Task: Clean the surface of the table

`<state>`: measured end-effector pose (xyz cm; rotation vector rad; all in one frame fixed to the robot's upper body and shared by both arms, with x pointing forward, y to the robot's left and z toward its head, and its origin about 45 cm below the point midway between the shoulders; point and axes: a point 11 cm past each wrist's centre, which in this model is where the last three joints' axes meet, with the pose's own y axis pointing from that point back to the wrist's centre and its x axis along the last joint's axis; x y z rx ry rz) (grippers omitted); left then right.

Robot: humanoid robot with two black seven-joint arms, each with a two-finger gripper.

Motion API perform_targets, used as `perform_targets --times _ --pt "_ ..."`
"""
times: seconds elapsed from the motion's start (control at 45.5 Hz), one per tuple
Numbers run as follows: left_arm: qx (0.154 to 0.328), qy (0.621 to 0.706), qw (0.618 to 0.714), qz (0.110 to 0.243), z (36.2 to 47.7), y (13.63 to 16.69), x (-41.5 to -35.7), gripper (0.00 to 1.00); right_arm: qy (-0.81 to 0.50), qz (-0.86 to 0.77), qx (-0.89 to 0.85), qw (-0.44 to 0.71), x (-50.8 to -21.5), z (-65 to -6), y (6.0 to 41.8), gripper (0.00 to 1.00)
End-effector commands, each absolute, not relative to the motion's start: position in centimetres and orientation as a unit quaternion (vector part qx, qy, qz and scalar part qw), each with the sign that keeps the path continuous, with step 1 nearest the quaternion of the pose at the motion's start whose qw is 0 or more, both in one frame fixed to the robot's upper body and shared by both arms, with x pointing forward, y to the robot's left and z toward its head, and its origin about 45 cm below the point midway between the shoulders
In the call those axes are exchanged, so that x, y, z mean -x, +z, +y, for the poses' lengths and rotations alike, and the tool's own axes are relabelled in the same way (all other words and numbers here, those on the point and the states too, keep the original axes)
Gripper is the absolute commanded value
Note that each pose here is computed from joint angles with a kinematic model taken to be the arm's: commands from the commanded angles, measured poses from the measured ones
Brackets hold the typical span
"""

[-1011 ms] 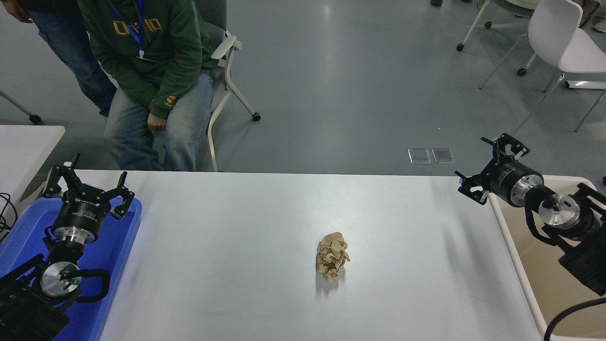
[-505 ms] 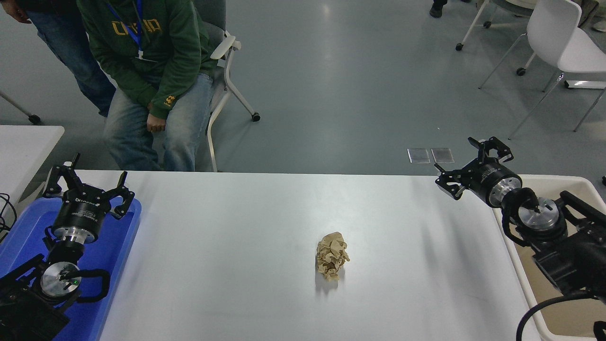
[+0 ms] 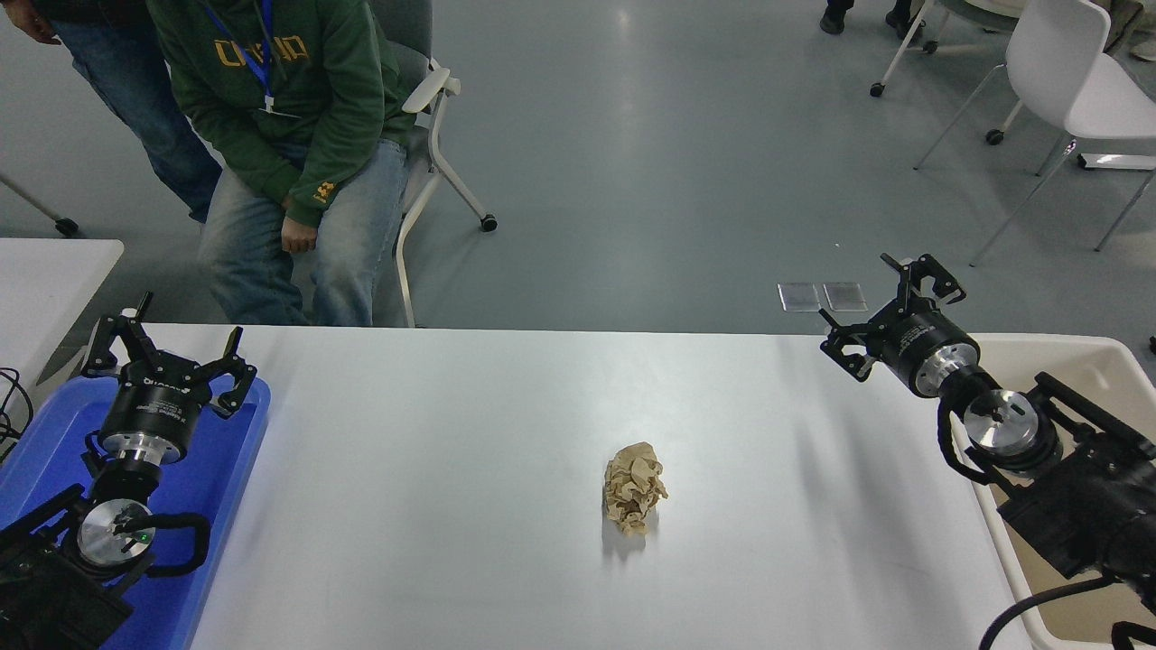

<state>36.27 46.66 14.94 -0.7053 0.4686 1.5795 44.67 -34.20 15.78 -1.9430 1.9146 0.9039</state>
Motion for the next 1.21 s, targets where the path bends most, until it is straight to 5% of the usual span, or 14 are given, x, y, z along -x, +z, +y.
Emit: perform_targets --times 0.0,1.187 --pt "0.307 0.6883 0.6246 0.204 46.7 14.93 -36.26 1.00 0.277 0.653 0.693 0.126 -44.3 -32.3 15.0 0.98" --pt "0.307 0.6883 0.6246 0.204 46.7 14.93 -36.26 1.00 0.247 0.636 0.727 0.079 -44.0 -30.6 14.7 0.99"
